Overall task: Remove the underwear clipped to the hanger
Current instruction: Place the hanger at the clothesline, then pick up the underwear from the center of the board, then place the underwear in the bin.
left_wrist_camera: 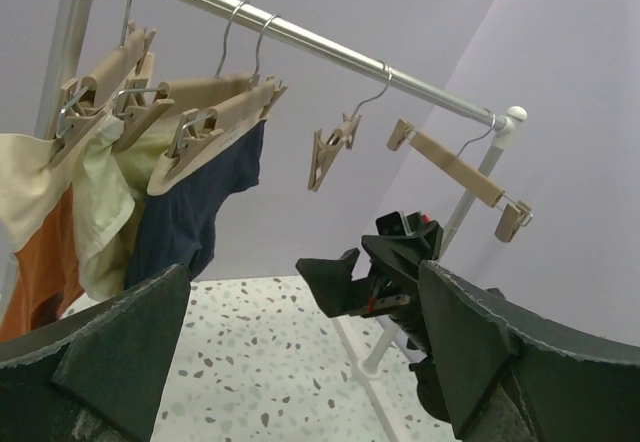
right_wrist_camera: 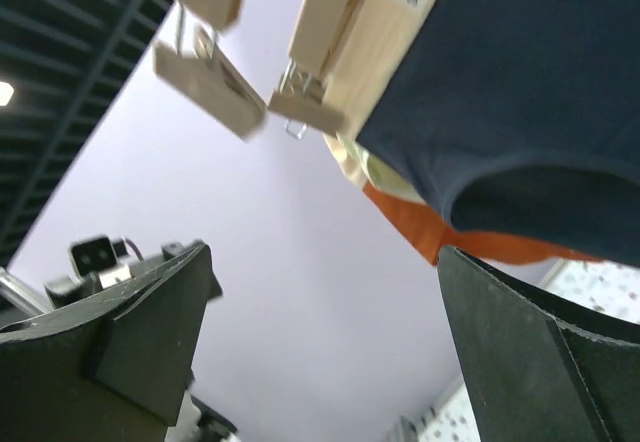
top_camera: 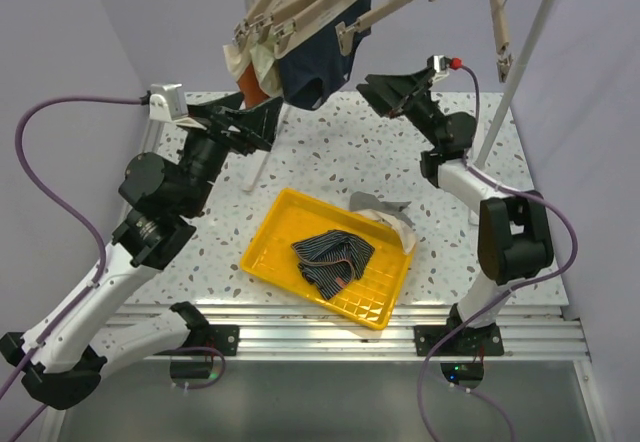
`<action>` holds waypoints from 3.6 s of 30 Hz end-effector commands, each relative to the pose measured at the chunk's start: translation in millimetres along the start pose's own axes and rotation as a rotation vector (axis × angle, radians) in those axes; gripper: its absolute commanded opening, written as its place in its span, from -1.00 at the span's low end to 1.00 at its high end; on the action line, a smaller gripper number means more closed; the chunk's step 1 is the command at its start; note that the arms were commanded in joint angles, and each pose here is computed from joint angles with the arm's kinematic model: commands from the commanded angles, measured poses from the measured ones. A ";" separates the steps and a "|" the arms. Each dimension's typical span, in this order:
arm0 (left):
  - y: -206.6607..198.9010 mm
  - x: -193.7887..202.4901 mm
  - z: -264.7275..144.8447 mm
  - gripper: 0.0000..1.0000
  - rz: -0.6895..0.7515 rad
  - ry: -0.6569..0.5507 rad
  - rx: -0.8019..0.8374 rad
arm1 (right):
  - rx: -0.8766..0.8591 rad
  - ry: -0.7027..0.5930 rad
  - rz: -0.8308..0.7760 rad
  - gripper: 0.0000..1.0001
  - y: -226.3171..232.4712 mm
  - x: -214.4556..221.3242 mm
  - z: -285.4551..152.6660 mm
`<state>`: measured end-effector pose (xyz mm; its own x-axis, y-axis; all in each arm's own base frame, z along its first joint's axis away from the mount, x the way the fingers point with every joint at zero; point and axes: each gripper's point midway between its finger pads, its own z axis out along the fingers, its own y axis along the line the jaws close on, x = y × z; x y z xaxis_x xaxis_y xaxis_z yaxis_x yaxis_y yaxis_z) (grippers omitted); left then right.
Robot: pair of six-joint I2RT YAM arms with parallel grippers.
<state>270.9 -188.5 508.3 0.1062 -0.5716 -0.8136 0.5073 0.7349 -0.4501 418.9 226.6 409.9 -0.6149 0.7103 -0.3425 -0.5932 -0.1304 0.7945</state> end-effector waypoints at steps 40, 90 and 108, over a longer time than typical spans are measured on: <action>106.3 171.3 -93.3 1.00 0.174 0.414 -0.205 | 0.919 1.277 -0.690 0.43 -121.0 123.9 -303.6; 94.6 26.9 -94.1 1.00 0.273 0.114 -0.301 | -0.179 1.171 -1.104 -1.00 67.3 202.0 -184.0; 55.3 -7.5 -53.5 1.00 0.214 0.082 -0.231 | 0.172 1.619 -1.039 -0.96 -88.8 227.6 -275.8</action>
<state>252.6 -118.6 435.6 0.0823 -0.3317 -0.9398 0.2350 0.9229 -0.3051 175.4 221.1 142.4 -0.0500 -0.7087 -0.7037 -0.9973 -0.0026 0.0735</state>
